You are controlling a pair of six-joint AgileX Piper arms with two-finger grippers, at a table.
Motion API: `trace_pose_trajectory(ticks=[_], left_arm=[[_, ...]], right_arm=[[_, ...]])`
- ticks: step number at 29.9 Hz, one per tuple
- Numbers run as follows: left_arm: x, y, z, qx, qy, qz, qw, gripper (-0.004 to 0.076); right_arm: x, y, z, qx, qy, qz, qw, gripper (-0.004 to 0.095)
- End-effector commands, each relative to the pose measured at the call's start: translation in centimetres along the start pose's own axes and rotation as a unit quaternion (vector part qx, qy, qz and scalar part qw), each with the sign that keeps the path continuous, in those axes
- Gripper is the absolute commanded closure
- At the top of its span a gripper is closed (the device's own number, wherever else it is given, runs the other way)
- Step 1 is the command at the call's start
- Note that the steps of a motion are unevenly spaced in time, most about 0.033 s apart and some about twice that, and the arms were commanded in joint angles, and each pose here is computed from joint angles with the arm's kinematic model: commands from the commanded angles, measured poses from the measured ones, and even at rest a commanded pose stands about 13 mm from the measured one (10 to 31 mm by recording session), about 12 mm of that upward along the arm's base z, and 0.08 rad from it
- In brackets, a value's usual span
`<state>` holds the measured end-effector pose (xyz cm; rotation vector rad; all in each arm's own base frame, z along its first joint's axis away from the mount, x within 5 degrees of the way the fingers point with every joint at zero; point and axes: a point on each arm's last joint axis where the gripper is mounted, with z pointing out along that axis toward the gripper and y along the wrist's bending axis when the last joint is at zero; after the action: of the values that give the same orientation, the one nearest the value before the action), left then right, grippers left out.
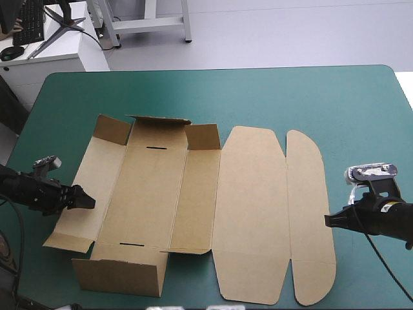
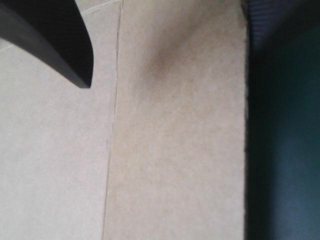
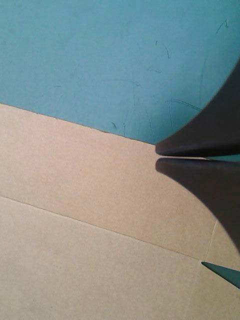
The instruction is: Fold the box
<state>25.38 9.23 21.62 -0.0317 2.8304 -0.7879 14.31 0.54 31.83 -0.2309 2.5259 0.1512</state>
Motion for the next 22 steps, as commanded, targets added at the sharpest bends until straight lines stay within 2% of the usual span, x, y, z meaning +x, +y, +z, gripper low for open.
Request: trace_pose_trajectory(ticks=[1, 8, 11, 14, 17, 21, 22], left_arm=[[0.3, -1.6, -0.7, 0.046, 0.001, 0.004, 0.999, 0.0207], [0.1, -2.7, 0.2, 0.046, 0.022, 0.030, 0.998, 0.0212], [0.0, -3.1, 0.6, 0.043, 0.031, 0.045, 0.998, 0.0263], [0.0, -3.2, 0.8, 0.032, 0.038, 0.055, 0.997, 0.0365], [0.0, -3.3, 0.8, 0.033, 0.037, 0.054, 0.997, 0.0502], [0.0, -3.3, 0.8, 0.033, 0.037, 0.054, 0.997, 0.0734], [0.0, -3.3, 0.7, 0.036, 0.040, 0.054, 0.997, 0.0730]], right_arm=[[-0.8, -0.1, -0.6, 0.005, -0.032, -0.003, 0.999, 0.0913], [-0.8, 0.0, -0.6, 0.004, -0.033, -0.002, 0.999, 0.0913], [-0.8, 0.0, -0.6, 0.002, -0.032, -0.002, 0.999, 0.0913], [-0.7, 0.0, -0.6, 0.001, -0.029, -0.002, 1.000, 0.0913], [-0.7, 0.0, -0.6, 0.001, -0.029, -0.002, 1.000, 0.0913], [-0.7, 0.0, -0.6, 0.001, -0.028, -0.002, 1.000, 0.0913], [-0.7, 0.0, -0.6, 0.001, -0.028, -0.002, 1.000, 0.0913]])
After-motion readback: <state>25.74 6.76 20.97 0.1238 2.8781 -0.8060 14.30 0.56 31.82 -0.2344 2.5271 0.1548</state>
